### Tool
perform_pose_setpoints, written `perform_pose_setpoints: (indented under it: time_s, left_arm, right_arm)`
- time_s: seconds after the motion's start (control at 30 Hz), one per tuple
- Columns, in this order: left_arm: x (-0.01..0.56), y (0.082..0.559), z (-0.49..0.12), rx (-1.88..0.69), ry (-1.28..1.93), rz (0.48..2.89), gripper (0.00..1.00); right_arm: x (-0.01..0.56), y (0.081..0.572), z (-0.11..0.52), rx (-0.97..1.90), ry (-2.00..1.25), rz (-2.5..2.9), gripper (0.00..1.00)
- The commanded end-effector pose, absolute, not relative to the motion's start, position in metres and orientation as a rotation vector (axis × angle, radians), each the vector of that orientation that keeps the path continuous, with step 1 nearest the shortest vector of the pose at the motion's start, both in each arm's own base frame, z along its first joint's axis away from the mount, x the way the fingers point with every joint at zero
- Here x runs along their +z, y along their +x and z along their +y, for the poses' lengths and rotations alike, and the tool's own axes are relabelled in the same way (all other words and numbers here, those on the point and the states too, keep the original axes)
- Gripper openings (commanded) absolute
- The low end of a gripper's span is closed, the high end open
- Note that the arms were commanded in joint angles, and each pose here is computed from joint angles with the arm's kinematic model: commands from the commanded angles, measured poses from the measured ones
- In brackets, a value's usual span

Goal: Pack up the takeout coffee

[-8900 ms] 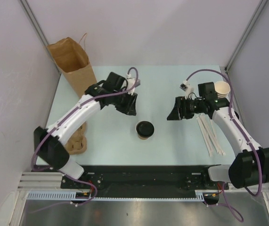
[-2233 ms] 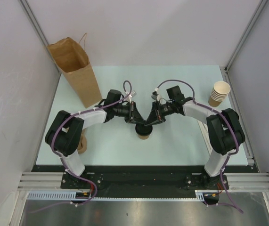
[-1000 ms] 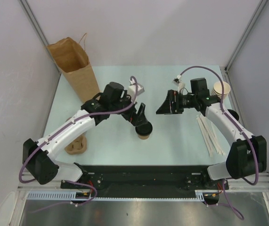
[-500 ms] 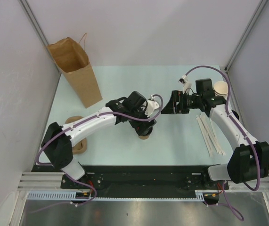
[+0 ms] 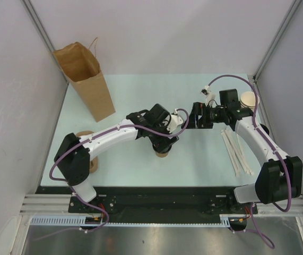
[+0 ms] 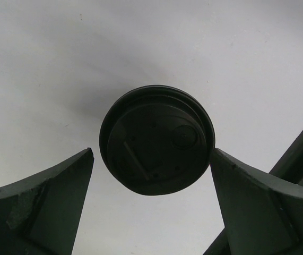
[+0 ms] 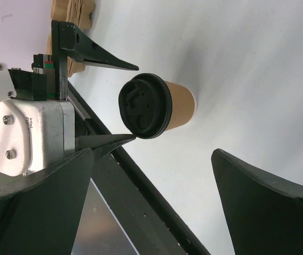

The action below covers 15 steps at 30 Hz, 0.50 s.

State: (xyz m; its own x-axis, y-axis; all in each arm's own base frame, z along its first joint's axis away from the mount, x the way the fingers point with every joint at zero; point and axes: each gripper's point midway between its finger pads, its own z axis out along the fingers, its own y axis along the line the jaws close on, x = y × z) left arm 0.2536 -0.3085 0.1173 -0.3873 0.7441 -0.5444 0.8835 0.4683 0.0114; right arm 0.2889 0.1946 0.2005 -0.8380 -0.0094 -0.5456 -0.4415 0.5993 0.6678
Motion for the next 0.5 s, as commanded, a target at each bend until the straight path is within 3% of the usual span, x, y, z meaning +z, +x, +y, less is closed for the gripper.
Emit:
perform_pose_setpoints:
  time_s: [0.0, 0.23, 0.47]
  left_arm:
    - [0.130, 0.266, -0.324, -0.395, 1.354, 2.169, 0.95]
    - [0.125, 0.266, -0.324, -0.393, 1.359, 2.173, 0.86]
    - [0.113, 0.261, -0.318, -0.381, 1.383, 2.202, 0.87]
  right_arm:
    - [0.210, 0.292, 0.197, 1.177, -0.392, 2.291, 1.00]
    - [0.211, 0.290, 0.197, 1.178, -0.400, 2.291, 1.00]
    - [0.211, 0.291, 0.196, 1.177, -0.394, 2.291, 1.00]
